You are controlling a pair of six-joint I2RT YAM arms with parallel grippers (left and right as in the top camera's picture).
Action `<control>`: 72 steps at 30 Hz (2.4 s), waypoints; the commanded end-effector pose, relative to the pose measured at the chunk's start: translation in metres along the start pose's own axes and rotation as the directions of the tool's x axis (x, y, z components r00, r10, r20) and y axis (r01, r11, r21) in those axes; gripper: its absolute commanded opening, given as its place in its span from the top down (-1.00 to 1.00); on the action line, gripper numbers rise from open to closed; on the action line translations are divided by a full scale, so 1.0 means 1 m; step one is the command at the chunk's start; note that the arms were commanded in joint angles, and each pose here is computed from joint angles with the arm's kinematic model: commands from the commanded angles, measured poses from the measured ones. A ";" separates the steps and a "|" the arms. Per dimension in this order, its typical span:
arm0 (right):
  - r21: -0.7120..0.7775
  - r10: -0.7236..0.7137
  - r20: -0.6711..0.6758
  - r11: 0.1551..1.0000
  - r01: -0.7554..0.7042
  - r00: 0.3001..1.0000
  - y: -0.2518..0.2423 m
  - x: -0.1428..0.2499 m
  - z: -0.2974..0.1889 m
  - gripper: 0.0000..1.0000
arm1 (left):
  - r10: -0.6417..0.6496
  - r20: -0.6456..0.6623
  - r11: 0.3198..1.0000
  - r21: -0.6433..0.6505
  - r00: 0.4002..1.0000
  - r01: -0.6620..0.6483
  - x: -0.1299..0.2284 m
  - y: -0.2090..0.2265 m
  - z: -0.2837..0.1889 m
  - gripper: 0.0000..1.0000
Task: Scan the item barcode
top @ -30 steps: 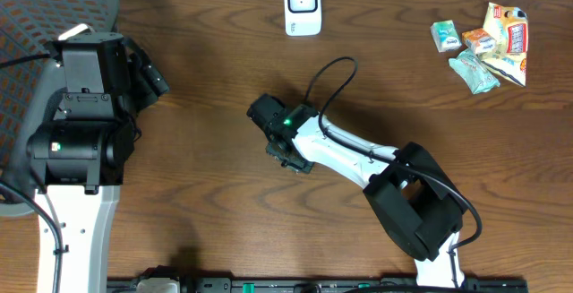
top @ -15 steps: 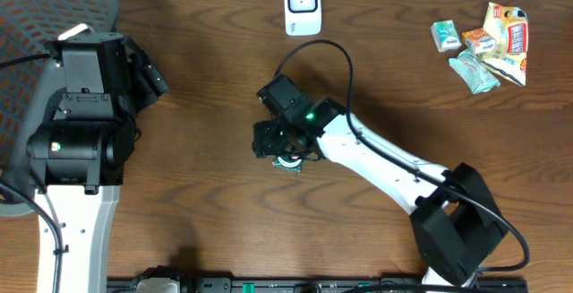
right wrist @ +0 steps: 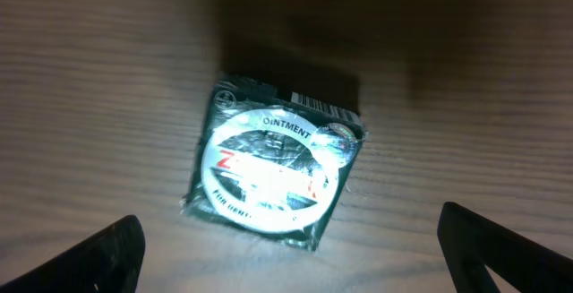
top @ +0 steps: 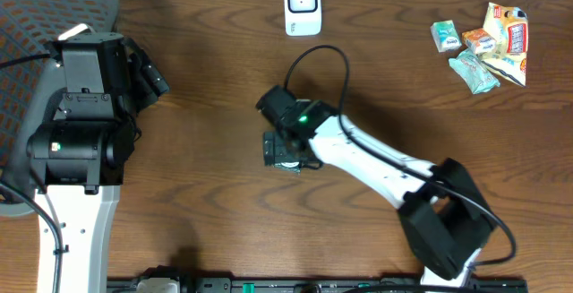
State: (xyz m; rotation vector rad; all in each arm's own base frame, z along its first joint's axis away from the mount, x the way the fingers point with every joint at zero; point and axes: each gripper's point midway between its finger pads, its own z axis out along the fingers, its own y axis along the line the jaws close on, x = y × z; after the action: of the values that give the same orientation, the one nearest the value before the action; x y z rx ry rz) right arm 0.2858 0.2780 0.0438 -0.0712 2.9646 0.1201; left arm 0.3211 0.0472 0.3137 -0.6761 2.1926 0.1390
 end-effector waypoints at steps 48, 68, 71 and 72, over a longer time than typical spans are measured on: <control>0.025 -0.016 0.052 1.000 0.015 0.999 0.009 0.013 0.036 -0.94 | -0.013 0.020 1.000 -0.003 1.000 0.014 -0.006 0.002 -0.005 -0.96; 0.016 0.096 0.063 0.995 -0.097 0.993 0.009 0.011 0.036 -0.93 | -0.013 0.020 1.000 -0.003 1.000 0.014 -0.006 0.002 -0.005 -0.95; 0.042 0.103 0.098 0.993 -0.108 0.990 0.004 0.006 0.035 -0.93 | -0.013 0.020 1.000 -0.003 1.000 0.014 -0.006 0.002 -0.005 -0.95; 0.049 0.110 0.108 0.992 -0.116 0.988 0.003 0.004 0.035 -0.93 | -0.013 0.020 1.000 -0.003 1.000 0.014 -0.006 0.002 -0.005 -0.95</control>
State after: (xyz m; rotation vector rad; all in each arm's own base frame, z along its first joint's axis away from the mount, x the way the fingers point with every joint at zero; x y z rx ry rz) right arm 0.2809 0.2913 0.0100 0.0378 2.9038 0.1104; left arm 0.3211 0.0472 0.3137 -0.6761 2.1926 0.1390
